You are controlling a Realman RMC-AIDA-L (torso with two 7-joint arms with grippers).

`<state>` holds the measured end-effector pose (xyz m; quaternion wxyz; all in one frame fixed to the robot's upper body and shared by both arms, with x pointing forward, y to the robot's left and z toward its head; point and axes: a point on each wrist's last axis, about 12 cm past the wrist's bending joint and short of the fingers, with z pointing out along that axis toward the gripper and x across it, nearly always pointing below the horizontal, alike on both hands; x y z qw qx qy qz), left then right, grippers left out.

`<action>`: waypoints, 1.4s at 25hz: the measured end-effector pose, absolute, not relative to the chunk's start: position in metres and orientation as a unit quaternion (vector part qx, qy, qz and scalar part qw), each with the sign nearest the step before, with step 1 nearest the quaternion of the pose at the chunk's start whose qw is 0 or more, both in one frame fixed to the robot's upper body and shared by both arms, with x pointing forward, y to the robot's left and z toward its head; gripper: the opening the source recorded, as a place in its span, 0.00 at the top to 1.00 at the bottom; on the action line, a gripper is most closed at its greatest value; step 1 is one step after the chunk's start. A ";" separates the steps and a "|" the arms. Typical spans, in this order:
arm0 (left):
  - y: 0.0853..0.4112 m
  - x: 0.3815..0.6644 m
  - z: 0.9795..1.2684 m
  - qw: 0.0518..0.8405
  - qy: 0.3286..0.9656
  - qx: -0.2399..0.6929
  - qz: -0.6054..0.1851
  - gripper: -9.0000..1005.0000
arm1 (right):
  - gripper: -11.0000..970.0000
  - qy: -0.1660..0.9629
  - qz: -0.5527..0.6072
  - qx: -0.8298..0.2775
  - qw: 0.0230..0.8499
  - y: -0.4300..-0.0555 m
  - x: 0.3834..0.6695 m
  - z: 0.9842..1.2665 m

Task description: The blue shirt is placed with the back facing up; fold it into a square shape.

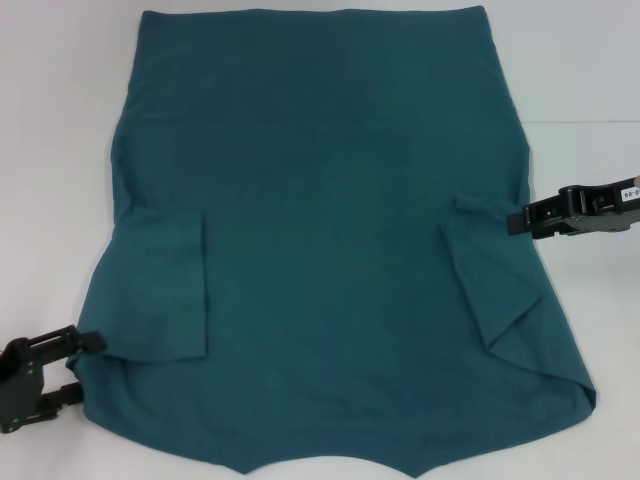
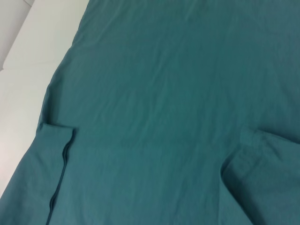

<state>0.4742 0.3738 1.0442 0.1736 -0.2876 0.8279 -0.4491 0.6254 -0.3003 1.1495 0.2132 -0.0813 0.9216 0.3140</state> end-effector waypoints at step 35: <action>0.357 0.494 1.056 0.197 0.830 -0.210 -0.479 0.83 | 0.46 0.877 0.404 -0.066 0.251 -0.328 0.602 1.149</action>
